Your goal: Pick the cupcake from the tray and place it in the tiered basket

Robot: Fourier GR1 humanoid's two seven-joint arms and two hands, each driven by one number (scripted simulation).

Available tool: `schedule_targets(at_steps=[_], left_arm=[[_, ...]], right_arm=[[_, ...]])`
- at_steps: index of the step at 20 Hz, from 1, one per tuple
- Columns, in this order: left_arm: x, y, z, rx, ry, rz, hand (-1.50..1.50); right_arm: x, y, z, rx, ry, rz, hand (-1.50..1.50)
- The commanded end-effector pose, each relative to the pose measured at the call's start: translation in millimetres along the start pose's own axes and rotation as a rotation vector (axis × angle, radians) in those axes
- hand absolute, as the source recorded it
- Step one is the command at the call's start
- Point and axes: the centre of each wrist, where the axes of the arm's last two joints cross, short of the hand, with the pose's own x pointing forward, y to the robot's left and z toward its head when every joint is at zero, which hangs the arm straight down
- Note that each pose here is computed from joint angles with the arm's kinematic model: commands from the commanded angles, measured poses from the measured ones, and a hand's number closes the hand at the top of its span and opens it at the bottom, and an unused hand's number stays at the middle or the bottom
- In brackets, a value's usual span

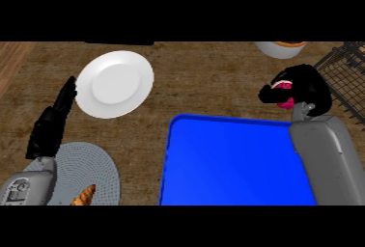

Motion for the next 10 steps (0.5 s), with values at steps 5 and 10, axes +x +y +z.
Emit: schedule_targets(at_steps=[5,10], left_arm=[[16,-14,-11,-0.051,-0.033,0.006,0.0],[26,-23,-16,-0.068,-0.05,-0.003,0.0]], right_arm=[[45,-89,-31,-0.64,0.175,-0.175,1.5],[82,-118,-39,-0.825,0.24,-0.113,1.5]])
